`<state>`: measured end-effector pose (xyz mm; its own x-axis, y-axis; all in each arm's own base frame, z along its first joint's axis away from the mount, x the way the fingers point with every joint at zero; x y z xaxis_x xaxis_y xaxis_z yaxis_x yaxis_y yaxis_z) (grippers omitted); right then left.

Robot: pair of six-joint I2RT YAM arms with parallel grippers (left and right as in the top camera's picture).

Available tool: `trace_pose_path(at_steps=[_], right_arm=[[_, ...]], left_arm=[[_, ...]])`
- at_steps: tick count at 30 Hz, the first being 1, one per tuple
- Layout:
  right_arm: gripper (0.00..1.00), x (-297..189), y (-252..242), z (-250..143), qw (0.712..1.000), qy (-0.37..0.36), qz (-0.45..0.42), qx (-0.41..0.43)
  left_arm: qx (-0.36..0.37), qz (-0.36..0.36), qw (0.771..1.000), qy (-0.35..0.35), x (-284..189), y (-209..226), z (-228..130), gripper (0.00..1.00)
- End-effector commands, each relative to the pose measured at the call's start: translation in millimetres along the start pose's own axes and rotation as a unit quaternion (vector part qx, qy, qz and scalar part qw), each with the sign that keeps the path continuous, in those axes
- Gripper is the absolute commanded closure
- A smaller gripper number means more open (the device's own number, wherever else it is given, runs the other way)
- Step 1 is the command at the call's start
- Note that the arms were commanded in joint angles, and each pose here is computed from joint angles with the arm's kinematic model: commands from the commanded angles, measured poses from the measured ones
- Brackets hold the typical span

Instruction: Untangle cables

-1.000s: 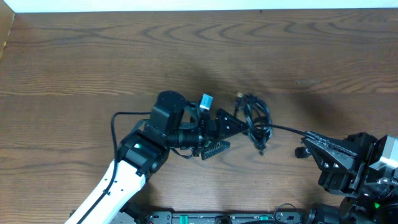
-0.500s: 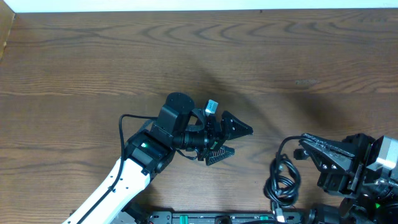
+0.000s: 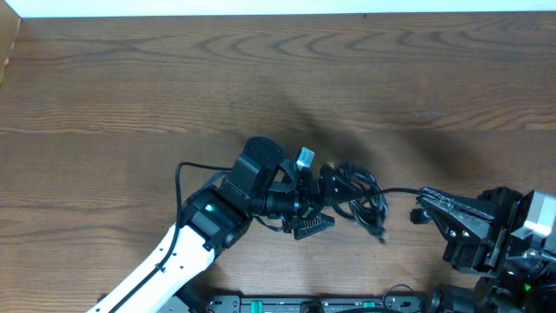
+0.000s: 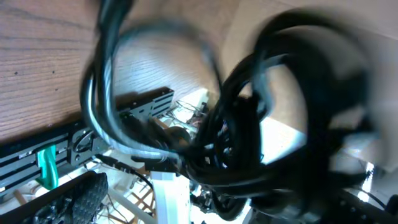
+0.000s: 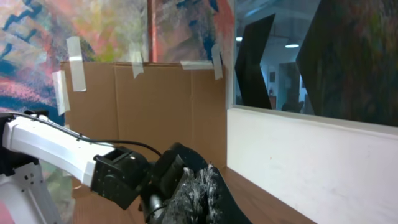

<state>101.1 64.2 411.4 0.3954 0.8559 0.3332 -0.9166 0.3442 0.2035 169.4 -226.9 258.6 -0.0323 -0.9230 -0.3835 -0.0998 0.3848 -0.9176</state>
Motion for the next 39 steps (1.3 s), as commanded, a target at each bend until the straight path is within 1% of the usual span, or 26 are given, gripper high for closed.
trace_pose_path(at_steps=[1,10,12,20,24,30,32,38,39], right_arm=[[0.99,0.5,4.6,5.5,1.0,-0.017,0.001,-0.015],[0.99,1.8,6.8,4.6,1.0,-0.015,0.011,-0.01],[0.99,2.6,8.1,4.1,1.0,-0.014,0.017,-0.008],[0.99,4.9,12.1,3.0,0.999,-0.014,0.036,-0.004],[0.99,5.4,13.1,2.5,0.999,-0.013,0.041,-0.002],[0.99,6.2,14.7,1.9,0.999,-0.011,0.048,0.001],[0.99,6.6,15.6,1.6,0.999,-0.01,0.052,0.003],[0.99,7.0,16.3,1.2,0.998,-0.01,0.056,0.005],[0.99,7.0,16.3,1.2,0.998,-0.01,0.056,0.005]], left_arm=[[0.004,0.001,1.0,-0.016,0.2,-4.5,3.8,0.02],[0.004,0.006,1.0,-0.028,0.3,-3.6,6.0,0.01],[0.004,0.006,1.0,-0.028,0.4,-3.5,5.9,0.0],[0.006,0.01,1.0,-0.016,6.1,-3.1,1.5,0.0],[0.009,0.012,1.0,-0.006,12.5,-2.4,-0.7,0.09],[0.011,0.015,1.0,0.005,23.1,-0.1,-0.4,0.39],[0.01,0.016,1.0,0.009,26.9,0.5,-0.5,0.42],[0.005,0.015,1.0,0.014,32.3,0.8,-0.4,0.43],[0.005,0.015,1.0,0.014,32.3,0.9,-0.3,0.46]])
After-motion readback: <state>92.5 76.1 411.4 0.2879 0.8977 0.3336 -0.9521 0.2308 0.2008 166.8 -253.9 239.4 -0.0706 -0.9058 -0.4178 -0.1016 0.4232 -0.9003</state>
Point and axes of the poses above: each gripper's point midway between its finger pads, its own x axis out along the fingers, its own y axis along the line the jaws close on, z = x × y, the point moved 8 cm from there along -x, back along the fingers, and after that the axes turned 12 degrees about x, right-handed, at the moved point
